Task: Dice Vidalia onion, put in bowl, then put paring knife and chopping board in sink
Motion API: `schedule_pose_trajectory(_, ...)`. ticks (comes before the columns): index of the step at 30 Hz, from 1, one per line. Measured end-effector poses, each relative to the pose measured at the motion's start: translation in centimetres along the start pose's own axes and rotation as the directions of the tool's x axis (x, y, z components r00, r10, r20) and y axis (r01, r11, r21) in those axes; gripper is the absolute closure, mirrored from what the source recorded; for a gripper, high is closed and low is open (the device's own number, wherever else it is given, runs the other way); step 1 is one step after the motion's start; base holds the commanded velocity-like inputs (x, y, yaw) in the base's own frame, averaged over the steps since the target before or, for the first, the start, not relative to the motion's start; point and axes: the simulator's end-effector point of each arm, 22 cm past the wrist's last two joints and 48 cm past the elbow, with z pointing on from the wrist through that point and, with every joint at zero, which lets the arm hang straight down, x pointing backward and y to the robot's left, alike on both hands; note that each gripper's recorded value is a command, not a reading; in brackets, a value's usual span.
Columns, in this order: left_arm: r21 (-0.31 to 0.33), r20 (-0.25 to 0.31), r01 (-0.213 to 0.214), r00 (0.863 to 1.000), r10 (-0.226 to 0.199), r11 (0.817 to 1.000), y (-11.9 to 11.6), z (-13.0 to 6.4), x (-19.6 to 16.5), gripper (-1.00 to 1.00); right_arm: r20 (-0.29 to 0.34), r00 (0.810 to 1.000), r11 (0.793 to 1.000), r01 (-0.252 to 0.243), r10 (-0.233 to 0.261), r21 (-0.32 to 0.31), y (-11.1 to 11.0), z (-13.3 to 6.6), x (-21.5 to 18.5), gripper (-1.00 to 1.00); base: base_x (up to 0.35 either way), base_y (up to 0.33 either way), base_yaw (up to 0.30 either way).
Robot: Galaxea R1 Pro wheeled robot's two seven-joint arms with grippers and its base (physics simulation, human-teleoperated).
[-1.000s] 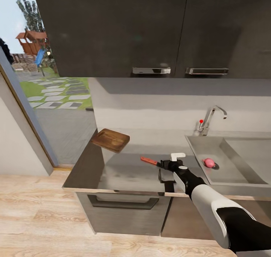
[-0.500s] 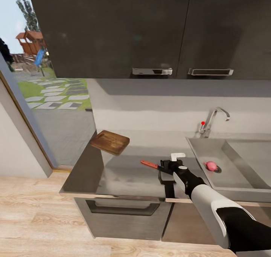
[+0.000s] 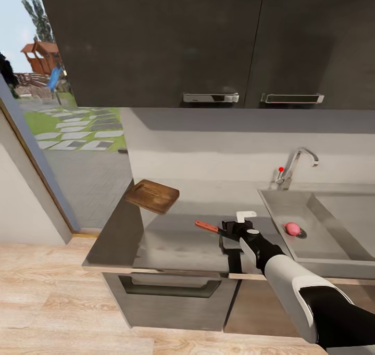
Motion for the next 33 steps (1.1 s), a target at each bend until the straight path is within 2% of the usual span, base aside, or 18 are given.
schedule_pose_trajectory(33, 0.000, -0.023, 0.000, 1.000, 0.000, 1.000, 0.0, -0.3, 0.6, -1.00, -0.021, 1.000, 1.000, 0.000, 0.000, -0.001, 0.1, 0.7, 1.4, -1.00, -0.002, 0.001, 0.000)
